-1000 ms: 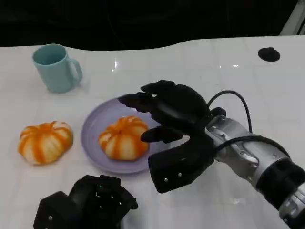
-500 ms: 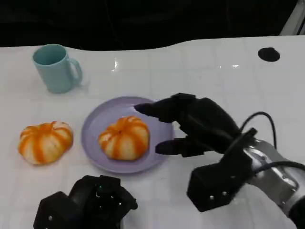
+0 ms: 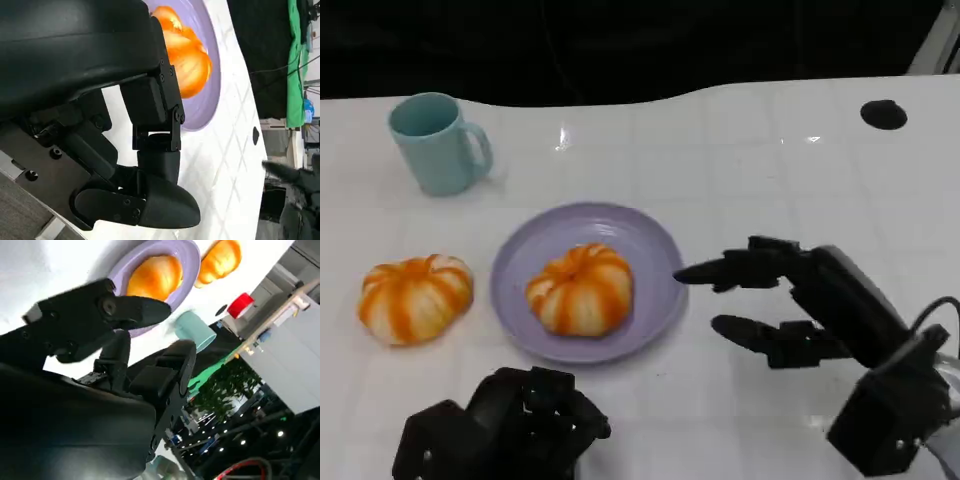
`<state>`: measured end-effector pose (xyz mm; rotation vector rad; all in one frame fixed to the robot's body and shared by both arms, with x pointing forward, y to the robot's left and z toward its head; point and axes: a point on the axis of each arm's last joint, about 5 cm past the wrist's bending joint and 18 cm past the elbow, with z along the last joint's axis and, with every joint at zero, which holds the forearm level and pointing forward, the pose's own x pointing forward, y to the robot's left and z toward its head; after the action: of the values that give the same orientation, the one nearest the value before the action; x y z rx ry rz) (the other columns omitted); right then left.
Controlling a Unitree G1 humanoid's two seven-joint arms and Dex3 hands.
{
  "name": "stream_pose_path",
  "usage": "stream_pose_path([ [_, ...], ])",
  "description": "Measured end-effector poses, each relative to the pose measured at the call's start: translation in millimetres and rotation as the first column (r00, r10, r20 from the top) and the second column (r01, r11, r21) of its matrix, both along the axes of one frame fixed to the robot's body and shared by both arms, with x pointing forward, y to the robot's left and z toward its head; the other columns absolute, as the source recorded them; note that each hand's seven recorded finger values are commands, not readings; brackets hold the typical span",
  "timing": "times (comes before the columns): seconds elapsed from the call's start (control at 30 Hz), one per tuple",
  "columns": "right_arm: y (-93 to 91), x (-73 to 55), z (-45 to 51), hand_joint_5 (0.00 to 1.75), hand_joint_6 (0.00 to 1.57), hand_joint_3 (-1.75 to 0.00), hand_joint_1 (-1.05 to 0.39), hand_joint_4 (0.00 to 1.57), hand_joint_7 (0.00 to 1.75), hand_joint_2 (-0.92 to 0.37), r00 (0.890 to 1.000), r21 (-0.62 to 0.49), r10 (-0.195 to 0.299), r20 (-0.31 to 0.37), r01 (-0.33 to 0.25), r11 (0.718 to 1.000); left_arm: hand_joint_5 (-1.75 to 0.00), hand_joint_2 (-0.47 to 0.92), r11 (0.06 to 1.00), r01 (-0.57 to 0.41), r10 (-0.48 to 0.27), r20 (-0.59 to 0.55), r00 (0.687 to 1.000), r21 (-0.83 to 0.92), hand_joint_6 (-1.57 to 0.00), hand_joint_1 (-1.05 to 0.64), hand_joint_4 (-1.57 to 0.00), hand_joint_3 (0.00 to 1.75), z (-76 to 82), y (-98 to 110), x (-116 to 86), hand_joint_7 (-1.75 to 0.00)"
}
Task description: Grasp the bread from the table and place it into the plate.
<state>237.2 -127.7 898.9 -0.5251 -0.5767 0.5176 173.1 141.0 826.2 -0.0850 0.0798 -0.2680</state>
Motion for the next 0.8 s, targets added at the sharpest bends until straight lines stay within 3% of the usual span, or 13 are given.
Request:
stream_pose_path([
  [0.17,-16.0,-11.0,-8.1,1.66,0.73,-1.19,-0.13,0.70,1.18,-0.45,0.998,0.051,-0.031,-0.057,0.034,0.998,-1.19,0.57,1.000,0.000,0.000,0.000,1.000,-0.001,-1.47,-1.05,-1.57,0.59,0.0,-0.2,0.0,-0.63],
  [0.27,-23.3,-18.4,-12.0,1.74,0.69,-1.21,-0.18,0.75,1.36,-0.45,0.995,0.068,-0.036,-0.089,0.042,0.997,-1.19,0.57,1.000,0.000,0.000,0.000,1.000,-0.001,-1.47,-1.05,-1.57,0.59,0.0,-0.2,0.0,-0.62],
  [0.5,-35.3,-37.8,-18.1,1.75,0.66,-1.22,-0.19,0.76,1.45,-0.45,0.989,0.065,-0.057,-0.138,0.066,0.996,-1.18,0.58,1.000,0.000,0.000,0.000,1.000,-0.002,-1.48,-1.05,-1.57,0.58,0.1,-0.3,0.2,-0.62],
  [0.8,-45.1,-61.9,-31.8,1.75,0.59,-1.21,-0.18,0.72,1.51,-0.48,0.971,0.056,-0.100,-0.215,0.114,0.992,-1.17,0.58,1.000,0.000,0.000,0.002,1.000,-0.002,-1.47,-1.05,-1.57,0.58,0.6,-0.2,0.3,-0.62],
])
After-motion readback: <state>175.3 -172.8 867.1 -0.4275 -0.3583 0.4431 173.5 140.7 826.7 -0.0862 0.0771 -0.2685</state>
